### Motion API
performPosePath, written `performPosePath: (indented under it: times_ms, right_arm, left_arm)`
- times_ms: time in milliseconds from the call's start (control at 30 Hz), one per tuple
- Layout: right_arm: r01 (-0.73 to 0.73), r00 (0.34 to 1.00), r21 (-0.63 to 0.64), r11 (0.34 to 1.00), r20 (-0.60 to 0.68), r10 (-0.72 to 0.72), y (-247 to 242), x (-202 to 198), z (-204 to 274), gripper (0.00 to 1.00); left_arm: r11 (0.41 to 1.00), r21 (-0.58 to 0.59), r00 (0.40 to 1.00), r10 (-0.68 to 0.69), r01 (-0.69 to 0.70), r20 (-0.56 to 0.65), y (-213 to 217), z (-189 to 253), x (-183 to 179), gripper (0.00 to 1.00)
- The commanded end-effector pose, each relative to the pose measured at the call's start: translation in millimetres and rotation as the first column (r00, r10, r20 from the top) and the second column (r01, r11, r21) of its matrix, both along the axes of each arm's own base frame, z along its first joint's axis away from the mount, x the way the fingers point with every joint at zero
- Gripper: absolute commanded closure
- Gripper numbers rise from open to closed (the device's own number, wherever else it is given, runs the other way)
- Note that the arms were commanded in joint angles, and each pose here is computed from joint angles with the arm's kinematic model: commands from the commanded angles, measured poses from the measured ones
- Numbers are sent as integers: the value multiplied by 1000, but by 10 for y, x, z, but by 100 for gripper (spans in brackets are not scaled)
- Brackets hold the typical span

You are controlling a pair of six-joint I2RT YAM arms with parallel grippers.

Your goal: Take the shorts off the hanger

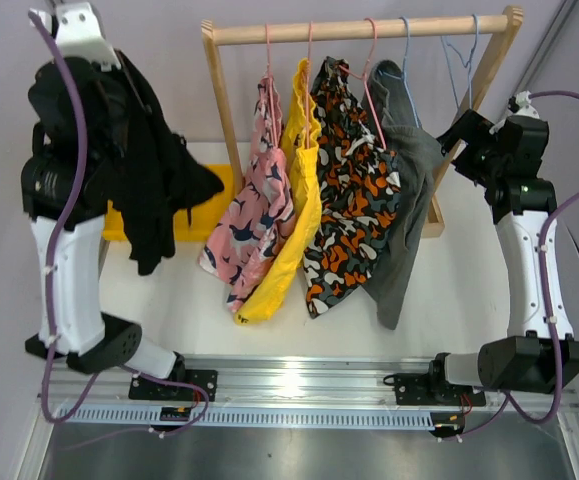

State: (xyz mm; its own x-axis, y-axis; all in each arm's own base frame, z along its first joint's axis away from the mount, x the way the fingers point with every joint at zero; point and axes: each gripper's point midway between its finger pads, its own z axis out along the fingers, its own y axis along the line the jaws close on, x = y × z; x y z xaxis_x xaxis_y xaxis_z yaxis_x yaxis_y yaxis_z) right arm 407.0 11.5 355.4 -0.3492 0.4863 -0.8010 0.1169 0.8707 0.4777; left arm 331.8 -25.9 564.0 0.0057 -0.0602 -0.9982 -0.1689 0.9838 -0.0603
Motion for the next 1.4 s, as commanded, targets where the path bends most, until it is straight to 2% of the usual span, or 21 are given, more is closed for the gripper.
performPosePath:
  times_ms: [0,67,133,300,333,400,500,633,667,700,733,767,867,1000,1200,1367]
  right_arm:
    - [19,999,24,1000,-37,-18,-31,-188,-202,1]
    - [-8,1000,53,999,-16,9,48,-284,-188,1]
    - [-30,998,74,997,-46,34,112,-377,-383,1]
    - [-6,999,43,999,-41,8,60,-516,-385,1]
    - [10,999,34,999,-39,-9,30,-530,-368,0]
    - [20,1000,29,999,-13,-20,12,-560,-253,0]
    - [39,999,23,999,9,-39,-17,-600,-100,1]
    - [44,998,19,999,35,-45,-28,-633,66,1]
    - [42,998,14,999,50,-43,-29,-633,142,1]
    - [46,997,9,999,54,-46,-39,-628,170,1]
    - [43,997,-4,999,59,-43,-50,-615,224,1]
    - [39,997,-7,999,60,-38,-51,-599,249,1]
    - [9,999,-14,1000,52,-8,-15,-582,342,1]
    - [-3,995,-18,1000,97,5,14,-659,578,1]
    - [20,986,-32,999,163,-15,-21,-716,879,1]
    - [-77,958,4,997,278,73,166,-665,1236,1]
  left_arm:
    - [999,-50,988,1,6,152,145,407,269,100]
    - [995,-95,979,49,-31,200,325,480,427,100]
    - [992,-116,975,77,-53,210,430,419,667,100]
    - [987,-105,982,134,-120,137,541,28,1090,100]
    - [986,-98,988,141,-134,63,546,-320,1225,100]
    - [984,-112,986,149,-140,75,586,-411,1290,100]
    - [981,-108,986,157,-162,-53,606,-1083,1426,100]
    - [969,-137,969,180,-204,-170,627,-1680,1409,99]
    - [967,-146,966,182,-210,-183,635,-1756,1391,71]
    - [965,-148,955,177,-216,-236,630,-2032,1352,42]
    - [960,-173,955,175,-220,-240,630,-2077,1334,3]
    - [960,-176,948,167,-220,-273,616,-2239,1314,1]
    - [959,-202,943,132,-199,-304,547,-2392,1229,1]
    - [962,-238,967,77,-137,-244,447,-2233,938,1]
    - [968,-243,974,1,-58,-227,300,-2157,608,1]
    - [968,-249,975,-63,8,-213,184,-2215,284,1]
